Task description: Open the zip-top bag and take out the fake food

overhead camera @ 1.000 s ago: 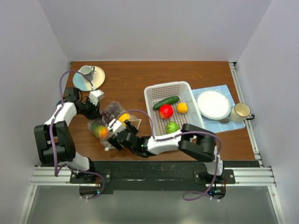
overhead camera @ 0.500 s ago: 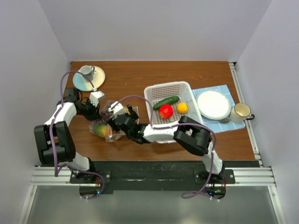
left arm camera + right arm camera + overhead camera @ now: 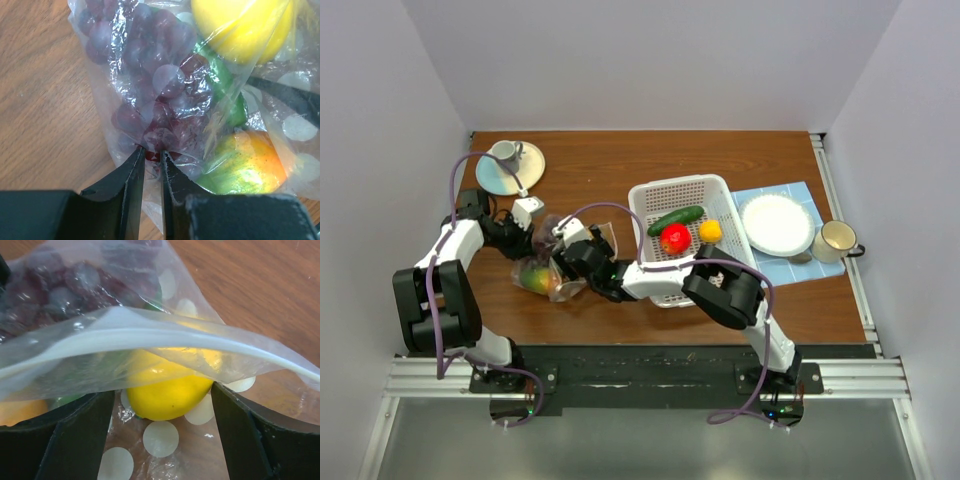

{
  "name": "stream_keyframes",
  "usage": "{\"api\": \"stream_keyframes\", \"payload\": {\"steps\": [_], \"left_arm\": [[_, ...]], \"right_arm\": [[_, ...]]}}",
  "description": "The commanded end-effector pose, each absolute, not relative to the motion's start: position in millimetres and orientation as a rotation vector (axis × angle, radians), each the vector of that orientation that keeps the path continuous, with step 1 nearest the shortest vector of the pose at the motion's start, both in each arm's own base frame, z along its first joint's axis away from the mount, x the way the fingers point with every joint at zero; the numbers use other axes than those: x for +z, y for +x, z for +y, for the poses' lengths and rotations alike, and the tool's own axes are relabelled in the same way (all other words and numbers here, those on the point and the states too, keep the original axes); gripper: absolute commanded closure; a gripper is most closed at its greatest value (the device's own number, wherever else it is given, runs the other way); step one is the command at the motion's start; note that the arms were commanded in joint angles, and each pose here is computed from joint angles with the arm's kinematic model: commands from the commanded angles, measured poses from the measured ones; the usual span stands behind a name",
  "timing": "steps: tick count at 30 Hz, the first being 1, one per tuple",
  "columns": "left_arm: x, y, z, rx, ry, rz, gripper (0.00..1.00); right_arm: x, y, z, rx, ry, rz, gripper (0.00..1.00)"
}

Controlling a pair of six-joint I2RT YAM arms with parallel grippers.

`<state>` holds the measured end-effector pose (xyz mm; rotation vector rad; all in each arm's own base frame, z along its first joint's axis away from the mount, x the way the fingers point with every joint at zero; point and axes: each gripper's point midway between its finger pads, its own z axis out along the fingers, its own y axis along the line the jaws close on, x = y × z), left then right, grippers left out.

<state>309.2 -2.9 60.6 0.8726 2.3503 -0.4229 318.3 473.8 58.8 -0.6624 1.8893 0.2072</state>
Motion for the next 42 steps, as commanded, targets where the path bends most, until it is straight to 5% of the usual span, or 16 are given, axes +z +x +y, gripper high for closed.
{"api": "stream_keyframes", "payload": {"steps": [1,5,15,21,26,28,29,32,35,42], "left_arm": [[62.9,303.3,-2.9,-0.409,0.908,2.345,0.77],[62.5,303.3,-2.9,-0.41,0.908,2.346,0.78],[65.2,305.6,-2.7,-0.41,0.901,2.343,0.78],[61.0,306.3,-3.5,-0.422,0.895,2.349,0.78],[61.5,308.2,-5.2,-0.44,0.878,2.35,0.78],[66.3,310.0,-6.9,-0.45,0.874,2.339,0.78],[71.3,309.6,-8.2,-0.456,0.868,2.334,0.78],[93.5,314.6,-14.0,-0.477,0.854,2.286,0.78],[119.0,322.4,-19.7,-0.497,0.845,2.233,1.0],[158.2,330.2,-24.4,-0.491,0.838,2.153,1.0]], "right_arm": [[53.6,313.9,475.9,0.276,-0.637,1.927,0.22],[65.6,310.0,479.1,0.334,-0.636,1.914,0.3],[94.6,292.3,472.7,0.456,-0.674,1.894,0.68],[113.6,271.2,445.1,0.535,-0.653,1.873,0.79],[112.3,273.7,441.6,0.51,-0.653,1.873,0.76],[114.6,276.0,449.2,0.516,-0.656,1.867,0.62],[108.0,277.2,451.8,0.507,-0.663,1.877,0.46],[102.6,281.6,460.8,0.501,-0.664,1.887,0.33],[100.5,281.9,464.6,0.518,-0.65,1.893,0.3],[84.1,278.9,461.7,0.52,-0.637,1.928,0.28]]}}
